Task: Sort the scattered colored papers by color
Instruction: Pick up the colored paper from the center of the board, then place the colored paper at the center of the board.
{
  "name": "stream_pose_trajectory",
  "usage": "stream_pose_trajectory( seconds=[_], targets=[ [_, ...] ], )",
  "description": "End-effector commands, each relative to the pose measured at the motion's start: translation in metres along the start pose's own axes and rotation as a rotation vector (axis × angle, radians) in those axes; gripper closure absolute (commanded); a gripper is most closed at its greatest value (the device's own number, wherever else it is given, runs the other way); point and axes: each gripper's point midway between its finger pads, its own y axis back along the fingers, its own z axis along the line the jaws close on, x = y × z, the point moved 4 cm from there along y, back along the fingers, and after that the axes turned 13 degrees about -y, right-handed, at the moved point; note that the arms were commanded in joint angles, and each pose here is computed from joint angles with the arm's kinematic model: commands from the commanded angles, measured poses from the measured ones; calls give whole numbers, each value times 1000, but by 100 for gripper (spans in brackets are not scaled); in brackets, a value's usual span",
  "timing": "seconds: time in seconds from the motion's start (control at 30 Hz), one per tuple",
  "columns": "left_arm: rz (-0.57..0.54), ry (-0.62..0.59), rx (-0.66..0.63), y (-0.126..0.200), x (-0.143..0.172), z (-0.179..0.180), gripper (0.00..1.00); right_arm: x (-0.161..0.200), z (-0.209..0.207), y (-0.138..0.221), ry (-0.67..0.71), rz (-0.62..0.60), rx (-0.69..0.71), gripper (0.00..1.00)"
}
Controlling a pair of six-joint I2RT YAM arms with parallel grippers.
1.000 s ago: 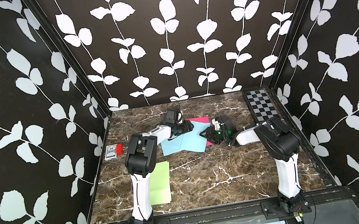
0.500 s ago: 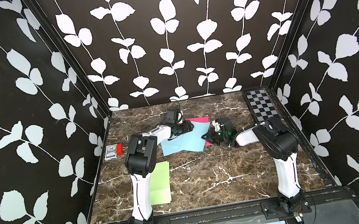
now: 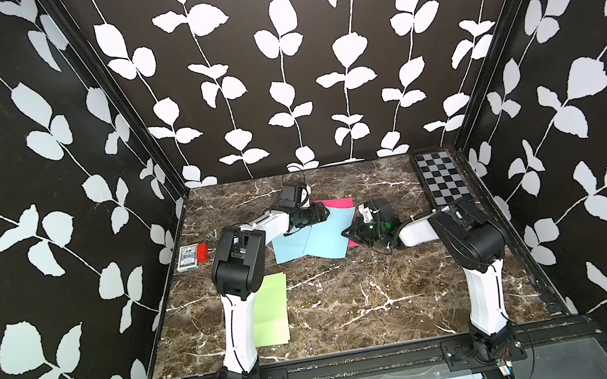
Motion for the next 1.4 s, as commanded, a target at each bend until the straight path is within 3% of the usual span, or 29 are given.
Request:
stream_pose_trajectory(
  seconds=[0.0,0.3,0.7,1.03,1.37],
  targets=[
    [-125,-108,6,47,-47,-22,27,-2,42,17,66,-10,-87,100],
    [-262,-190,-54,102,-71,-35,24,19,88,46,140,14,-146,100],
    [-411,-199,-91,161,-59,-48,22,103,126,87,294,186,-158,100],
    [-448,-194,-115,204,-33,-57,20,175,94,98,254,321,-157,100],
    [-460,-189,-131,217,-23,-57,18,198,29,72,103,335,-97,100]
  ],
)
